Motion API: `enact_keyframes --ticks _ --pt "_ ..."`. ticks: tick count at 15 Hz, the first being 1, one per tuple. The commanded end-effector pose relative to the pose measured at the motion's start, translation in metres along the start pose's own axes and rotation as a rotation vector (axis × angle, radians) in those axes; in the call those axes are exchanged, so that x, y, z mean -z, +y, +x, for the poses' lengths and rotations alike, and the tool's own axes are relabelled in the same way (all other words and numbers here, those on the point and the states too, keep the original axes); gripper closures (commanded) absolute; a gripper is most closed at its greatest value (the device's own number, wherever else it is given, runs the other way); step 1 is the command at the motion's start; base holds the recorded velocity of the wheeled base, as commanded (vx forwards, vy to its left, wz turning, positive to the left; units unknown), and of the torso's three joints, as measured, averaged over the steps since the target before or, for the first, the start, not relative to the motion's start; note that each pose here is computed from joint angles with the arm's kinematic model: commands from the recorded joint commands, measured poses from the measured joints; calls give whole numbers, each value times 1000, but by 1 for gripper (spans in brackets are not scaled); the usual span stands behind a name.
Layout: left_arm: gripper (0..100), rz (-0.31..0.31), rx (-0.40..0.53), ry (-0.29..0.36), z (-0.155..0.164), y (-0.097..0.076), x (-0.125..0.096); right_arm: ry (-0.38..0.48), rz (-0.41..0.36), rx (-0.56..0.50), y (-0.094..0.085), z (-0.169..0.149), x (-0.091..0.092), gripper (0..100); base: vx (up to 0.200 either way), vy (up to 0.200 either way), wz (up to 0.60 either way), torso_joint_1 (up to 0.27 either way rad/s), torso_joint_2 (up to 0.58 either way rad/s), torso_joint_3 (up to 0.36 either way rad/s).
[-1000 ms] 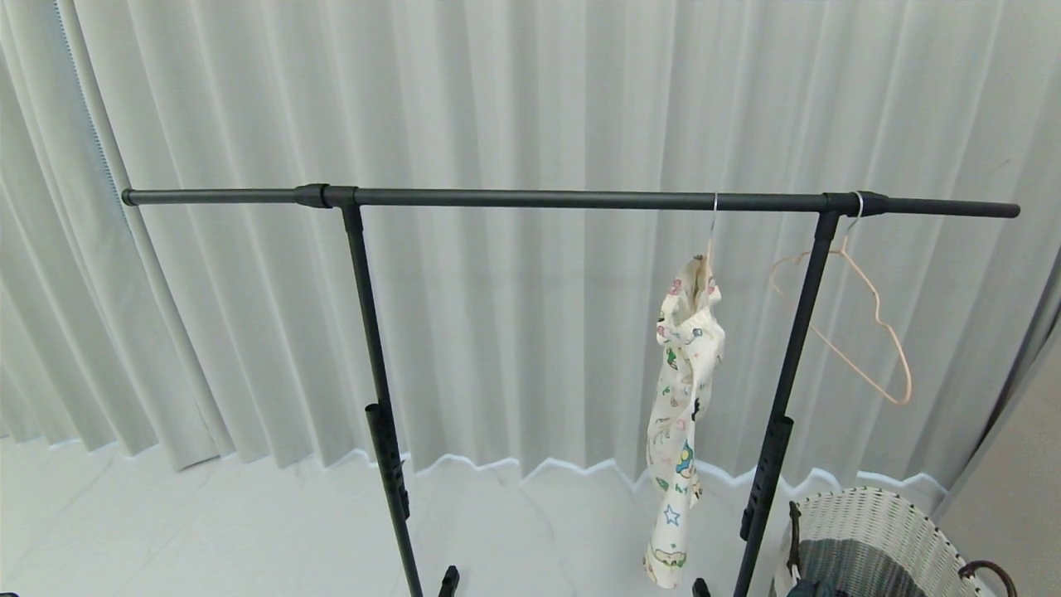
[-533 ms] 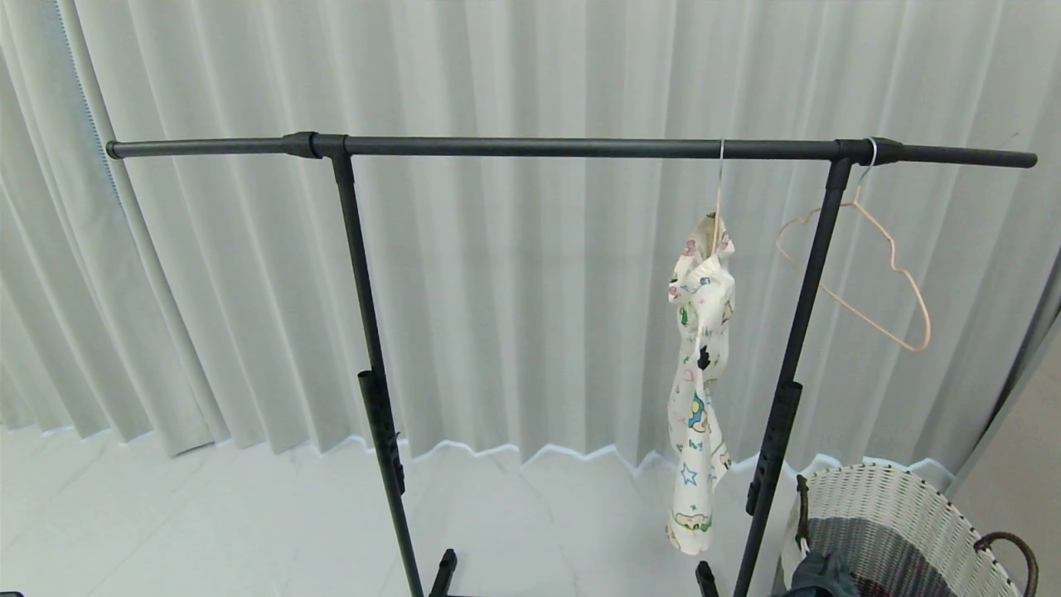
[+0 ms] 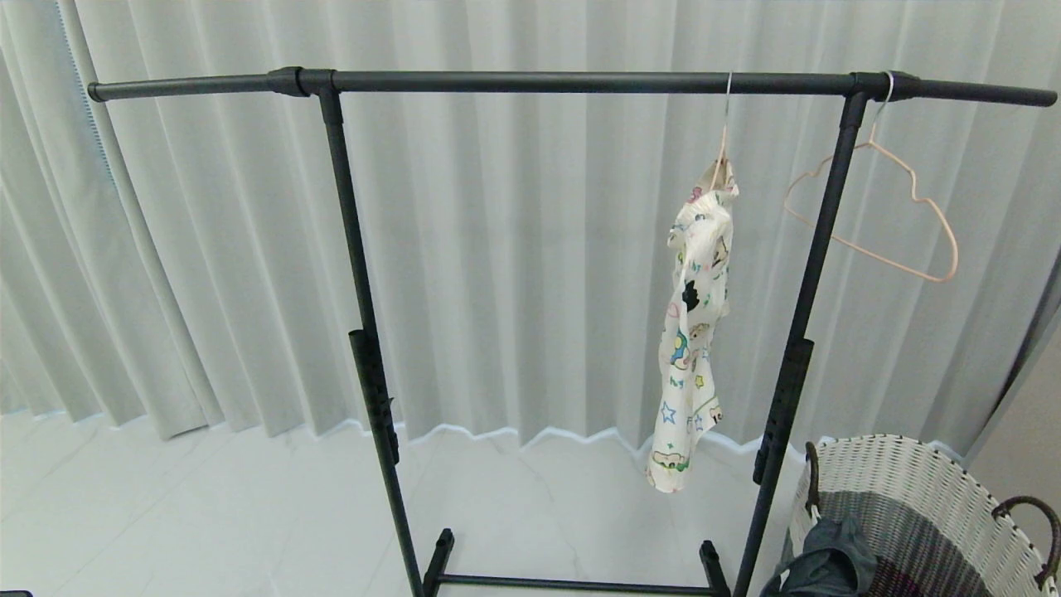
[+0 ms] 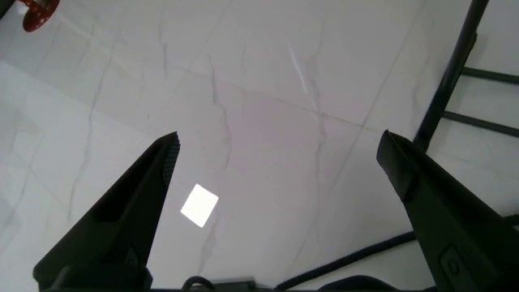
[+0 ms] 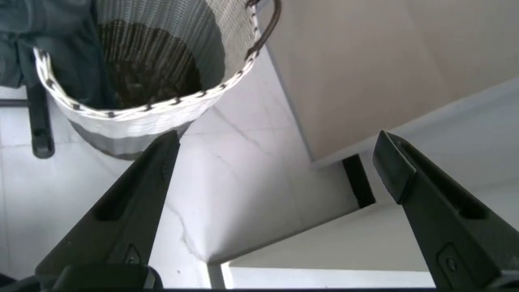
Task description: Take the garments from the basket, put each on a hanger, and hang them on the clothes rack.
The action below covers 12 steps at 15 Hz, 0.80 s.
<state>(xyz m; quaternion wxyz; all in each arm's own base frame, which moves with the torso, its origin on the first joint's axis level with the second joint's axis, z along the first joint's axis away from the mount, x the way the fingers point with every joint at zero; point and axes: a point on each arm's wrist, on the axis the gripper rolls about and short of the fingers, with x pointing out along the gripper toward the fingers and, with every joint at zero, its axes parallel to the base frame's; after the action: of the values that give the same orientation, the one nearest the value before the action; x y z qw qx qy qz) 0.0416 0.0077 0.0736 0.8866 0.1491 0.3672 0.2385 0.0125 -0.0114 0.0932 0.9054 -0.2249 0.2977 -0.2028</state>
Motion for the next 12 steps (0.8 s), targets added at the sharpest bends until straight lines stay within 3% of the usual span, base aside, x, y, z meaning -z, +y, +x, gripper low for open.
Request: enact_keyframes --ticks 1,5,12 --pt "0 1 0 2 0 0 0 -3 3 0 0 0 0 0 0 0 0 -207 388 193" --pt "0 -21 1 0 0 0 0 -6 4 0 0 0 0 0 0 0 0 -118 277 124" --pt "0 -38 6 5 0 0 0 -3 -2 -9 0 0 0 0 200 0 0 -10 25 33"
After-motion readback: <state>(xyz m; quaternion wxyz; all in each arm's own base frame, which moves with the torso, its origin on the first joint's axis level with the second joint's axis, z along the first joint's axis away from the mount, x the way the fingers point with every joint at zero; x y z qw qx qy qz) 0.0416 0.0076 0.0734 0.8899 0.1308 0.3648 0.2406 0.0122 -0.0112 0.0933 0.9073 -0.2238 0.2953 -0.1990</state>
